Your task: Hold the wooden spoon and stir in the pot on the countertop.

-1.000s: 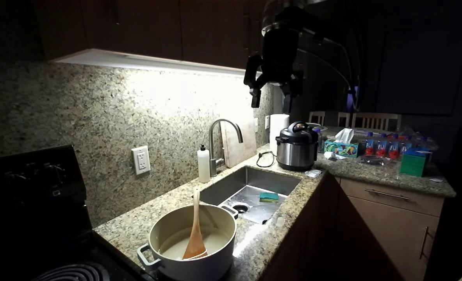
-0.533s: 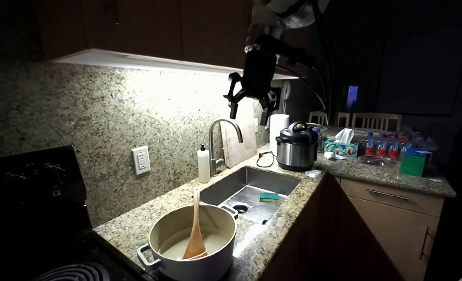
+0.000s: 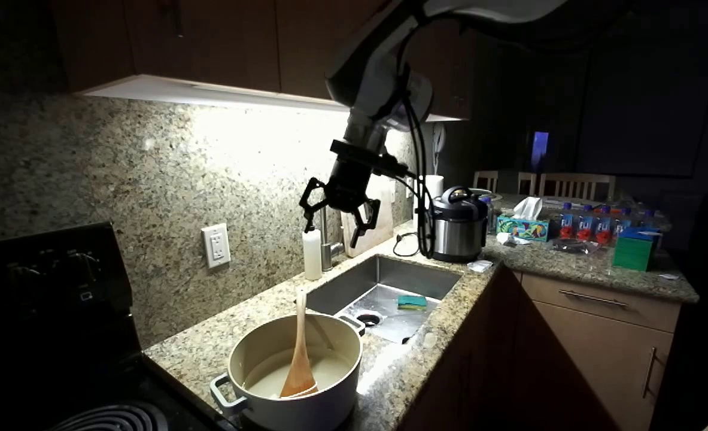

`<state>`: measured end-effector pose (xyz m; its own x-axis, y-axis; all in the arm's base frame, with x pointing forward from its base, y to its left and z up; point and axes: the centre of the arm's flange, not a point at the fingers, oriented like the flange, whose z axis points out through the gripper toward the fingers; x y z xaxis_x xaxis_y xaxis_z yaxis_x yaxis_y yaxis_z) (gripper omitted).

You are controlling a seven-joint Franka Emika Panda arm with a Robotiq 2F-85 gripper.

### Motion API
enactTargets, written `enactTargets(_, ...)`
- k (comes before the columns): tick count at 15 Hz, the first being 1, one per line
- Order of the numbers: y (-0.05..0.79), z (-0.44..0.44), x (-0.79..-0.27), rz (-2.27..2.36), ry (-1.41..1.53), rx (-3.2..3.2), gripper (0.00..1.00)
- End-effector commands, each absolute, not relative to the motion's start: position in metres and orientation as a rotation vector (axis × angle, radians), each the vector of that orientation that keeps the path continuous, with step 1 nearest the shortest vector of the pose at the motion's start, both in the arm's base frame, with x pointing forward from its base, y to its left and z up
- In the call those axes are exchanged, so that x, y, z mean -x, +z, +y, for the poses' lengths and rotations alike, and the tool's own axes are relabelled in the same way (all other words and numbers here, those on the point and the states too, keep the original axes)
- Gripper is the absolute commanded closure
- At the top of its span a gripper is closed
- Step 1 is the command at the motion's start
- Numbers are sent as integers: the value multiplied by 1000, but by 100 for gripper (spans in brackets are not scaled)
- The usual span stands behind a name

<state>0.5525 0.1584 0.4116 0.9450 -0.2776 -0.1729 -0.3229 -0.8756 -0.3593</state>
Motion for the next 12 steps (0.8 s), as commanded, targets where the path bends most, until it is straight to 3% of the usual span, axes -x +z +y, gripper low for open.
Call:
enactTargets(1,405,178,-585,584,198,2619,0)
enactTargets(7,400,174,-589,541,209,2654,0)
enactTargets(12,365,171,-628,398,597,2761,0)
